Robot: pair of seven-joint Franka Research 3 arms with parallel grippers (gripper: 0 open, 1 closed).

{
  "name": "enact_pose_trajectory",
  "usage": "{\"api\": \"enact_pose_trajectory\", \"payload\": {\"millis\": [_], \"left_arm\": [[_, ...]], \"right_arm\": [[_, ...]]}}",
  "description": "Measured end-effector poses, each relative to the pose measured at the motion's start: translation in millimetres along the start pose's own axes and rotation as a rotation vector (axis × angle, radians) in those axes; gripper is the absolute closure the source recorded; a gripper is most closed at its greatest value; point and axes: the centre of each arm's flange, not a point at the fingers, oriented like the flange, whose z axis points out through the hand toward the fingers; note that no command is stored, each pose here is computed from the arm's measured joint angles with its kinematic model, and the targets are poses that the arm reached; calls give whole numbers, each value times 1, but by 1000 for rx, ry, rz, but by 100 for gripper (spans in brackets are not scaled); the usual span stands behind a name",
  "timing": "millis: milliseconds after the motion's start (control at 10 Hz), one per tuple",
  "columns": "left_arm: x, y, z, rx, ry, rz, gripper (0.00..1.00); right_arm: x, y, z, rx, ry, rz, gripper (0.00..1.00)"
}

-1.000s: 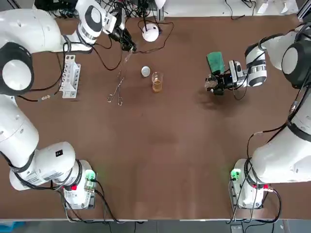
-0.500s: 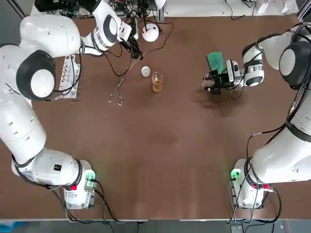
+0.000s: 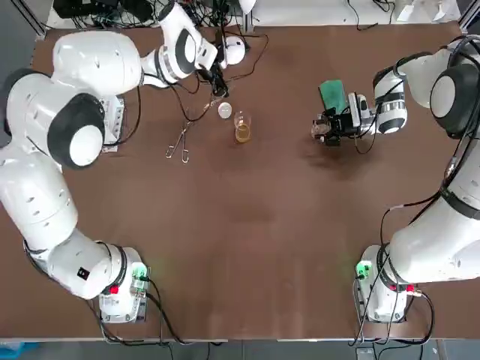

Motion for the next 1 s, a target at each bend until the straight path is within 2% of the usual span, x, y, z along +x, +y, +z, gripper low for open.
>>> {"api": "enact_pose_trajectory", "payload": {"millis": [300,1000], "left_arm": [[14,16,13,19,-95,27,78],[30,35,23,56,-212,51,78]], "right_arm": [[0,0,0,-1,0,0,41],[0,0,-1,-2,0,1,41]]}}
